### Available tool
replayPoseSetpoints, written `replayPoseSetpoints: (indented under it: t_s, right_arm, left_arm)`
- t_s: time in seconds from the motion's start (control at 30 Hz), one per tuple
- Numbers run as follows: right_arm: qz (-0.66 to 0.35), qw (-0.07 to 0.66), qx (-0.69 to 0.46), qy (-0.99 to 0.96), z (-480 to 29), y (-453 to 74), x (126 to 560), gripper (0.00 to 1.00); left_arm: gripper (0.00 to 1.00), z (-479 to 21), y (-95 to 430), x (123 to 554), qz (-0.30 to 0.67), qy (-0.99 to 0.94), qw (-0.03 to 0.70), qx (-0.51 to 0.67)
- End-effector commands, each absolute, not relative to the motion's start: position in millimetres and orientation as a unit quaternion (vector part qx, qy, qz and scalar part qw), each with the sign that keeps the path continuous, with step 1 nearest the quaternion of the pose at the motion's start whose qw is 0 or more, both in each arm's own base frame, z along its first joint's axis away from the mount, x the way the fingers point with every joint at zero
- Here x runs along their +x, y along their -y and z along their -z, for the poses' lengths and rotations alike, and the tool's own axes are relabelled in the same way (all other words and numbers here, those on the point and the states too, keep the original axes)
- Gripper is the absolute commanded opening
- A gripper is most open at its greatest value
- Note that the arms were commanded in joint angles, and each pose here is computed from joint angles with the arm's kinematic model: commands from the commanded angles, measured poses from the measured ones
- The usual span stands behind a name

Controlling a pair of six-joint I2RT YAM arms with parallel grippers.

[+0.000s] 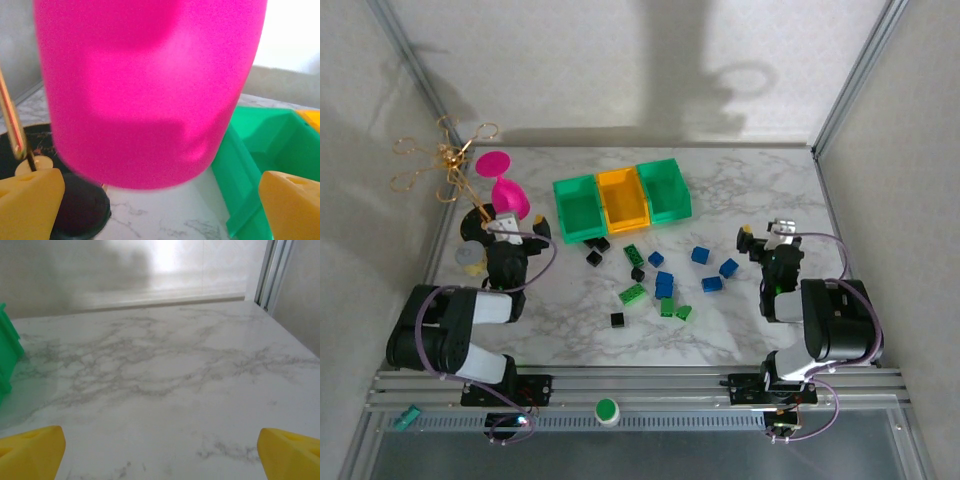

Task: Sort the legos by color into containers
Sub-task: Pick up the lego from the center of the table.

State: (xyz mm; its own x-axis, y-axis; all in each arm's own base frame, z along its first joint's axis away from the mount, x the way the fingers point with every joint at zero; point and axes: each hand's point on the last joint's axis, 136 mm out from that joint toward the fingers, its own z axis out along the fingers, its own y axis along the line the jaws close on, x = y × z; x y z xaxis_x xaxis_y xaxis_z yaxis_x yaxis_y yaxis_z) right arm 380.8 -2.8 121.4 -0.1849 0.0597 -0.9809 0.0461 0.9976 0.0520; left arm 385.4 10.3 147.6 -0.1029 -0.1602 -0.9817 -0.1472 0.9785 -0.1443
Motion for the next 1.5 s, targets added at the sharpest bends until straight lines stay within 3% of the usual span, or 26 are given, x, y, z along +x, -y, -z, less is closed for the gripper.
replayPoseSetpoints:
  t_s: [0.0,0.37,0.9,1.27,1.47]
  right_arm:
    - [0.0,0.641,0.053,-0.765,-141.8,9.3,388.6,0.99]
    - [-0.037,0.644,0.199,-0.738,-185.8,35.4,375.8,0.99]
    - [-0.085,0.606,0.2,-0.765,-190.8,20.0,375.6,0.99]
    - [-0.163,0.542,0.174,-0.806,-173.8,-21.0,363.2,0.99]
    - [-0.19,0.481,0.125,-0.846,-159.2,-71.7,351.1,0.99]
  left_arm:
    - [0.99,-148.9,-7.8,388.8,0.012,-0.764,0.638,-0.101]
    - [0.99,-187.4,-8.8,366.3,0.06,-0.738,0.655,-0.151]
    - [0.99,-181.0,-3.7,327.2,0.1,-0.743,0.634,-0.189]
    - [0.99,-179.3,36.0,302.3,0.124,-0.758,0.616,-0.171]
    - [0.99,-161.9,71.3,294.2,0.175,-0.796,0.559,-0.15]
